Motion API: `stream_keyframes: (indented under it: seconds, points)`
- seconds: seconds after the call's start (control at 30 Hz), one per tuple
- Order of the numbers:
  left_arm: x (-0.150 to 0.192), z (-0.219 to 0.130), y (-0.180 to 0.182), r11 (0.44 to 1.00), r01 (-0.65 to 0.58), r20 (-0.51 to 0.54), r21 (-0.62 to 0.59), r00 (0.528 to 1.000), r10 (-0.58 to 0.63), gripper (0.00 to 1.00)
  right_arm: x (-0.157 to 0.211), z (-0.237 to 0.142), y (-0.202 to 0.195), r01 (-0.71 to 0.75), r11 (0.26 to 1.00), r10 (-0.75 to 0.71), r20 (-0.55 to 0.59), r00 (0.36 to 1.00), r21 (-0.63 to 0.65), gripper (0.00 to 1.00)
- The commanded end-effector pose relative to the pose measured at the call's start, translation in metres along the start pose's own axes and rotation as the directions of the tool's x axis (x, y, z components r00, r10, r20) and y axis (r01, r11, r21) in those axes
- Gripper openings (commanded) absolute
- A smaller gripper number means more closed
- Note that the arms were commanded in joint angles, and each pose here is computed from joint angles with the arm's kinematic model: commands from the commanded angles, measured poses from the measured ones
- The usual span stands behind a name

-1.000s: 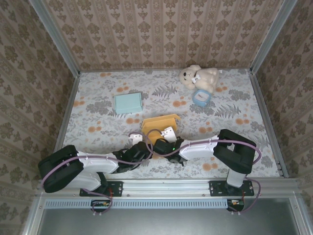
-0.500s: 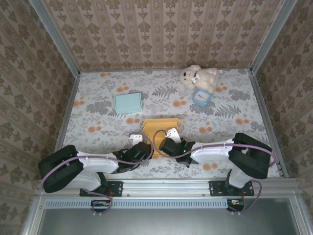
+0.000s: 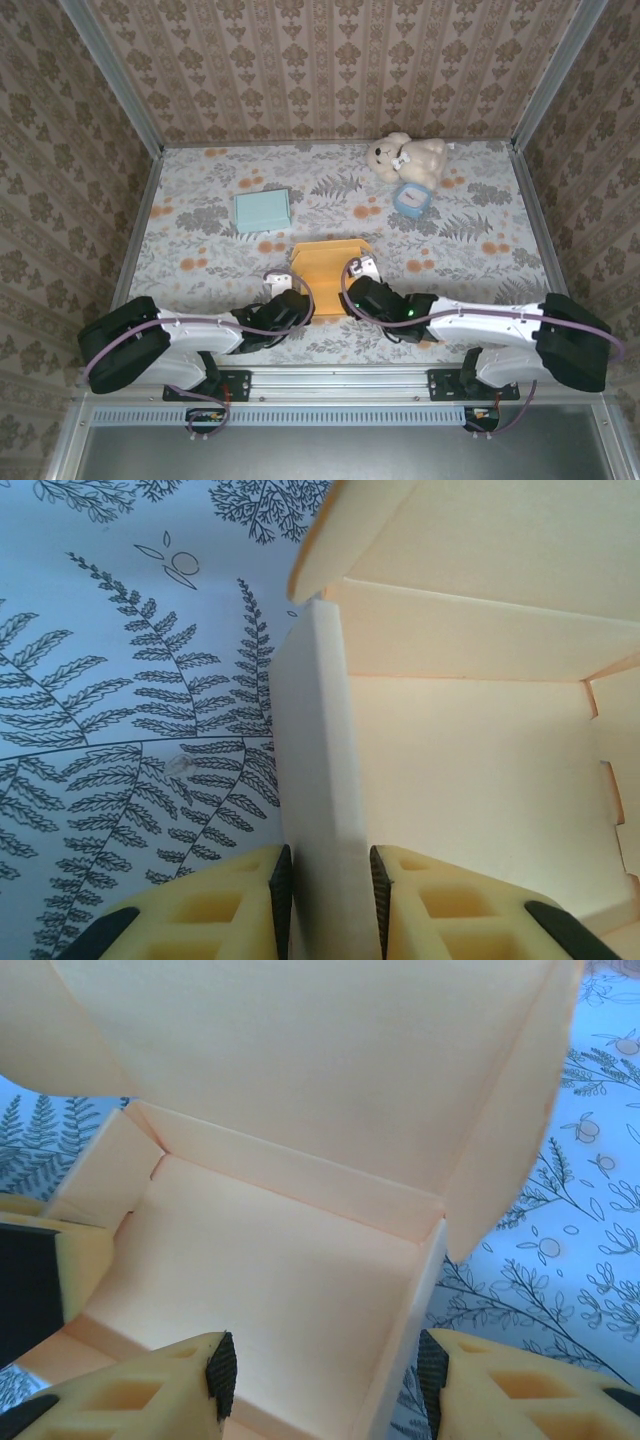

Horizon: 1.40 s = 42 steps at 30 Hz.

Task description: Fold the paper box

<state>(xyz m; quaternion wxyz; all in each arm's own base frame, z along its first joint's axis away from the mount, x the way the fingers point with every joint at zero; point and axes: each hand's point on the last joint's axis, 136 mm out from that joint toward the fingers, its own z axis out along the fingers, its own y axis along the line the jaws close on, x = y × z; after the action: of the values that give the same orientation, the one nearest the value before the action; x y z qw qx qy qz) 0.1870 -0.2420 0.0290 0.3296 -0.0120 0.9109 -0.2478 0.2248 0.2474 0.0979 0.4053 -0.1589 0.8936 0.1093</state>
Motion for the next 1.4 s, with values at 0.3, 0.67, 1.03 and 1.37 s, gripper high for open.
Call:
stream_keyframes:
  seconds: [0.3,0.67,1.03,1.37]
  points:
    - [-0.02,-0.022,-0.009,0.998,-0.06,0.042,-0.003,0.997,0.06,0.38,-0.023,-0.064,-0.05,-0.053,0.998,0.046,0.148,0.988,0.043,0.56]
    - [-0.068,-0.086,-0.006,0.995,-0.095,0.206,0.01,0.974,0.091,0.4,-0.048,-0.077,-0.072,-0.096,0.994,0.081,0.21,0.974,0.059,0.57]
    - [-0.113,-0.106,0.045,0.993,0.122,0.3,0.011,0.946,-0.119,0.37,-0.07,-0.055,-0.081,-0.177,0.984,0.176,0.229,0.958,-0.015,0.56]
    - [-0.118,-0.09,0.031,0.996,0.083,0.266,0.026,0.96,-0.087,0.34,-0.07,-0.038,-0.049,-0.122,0.985,0.137,0.123,0.983,-0.123,0.48]
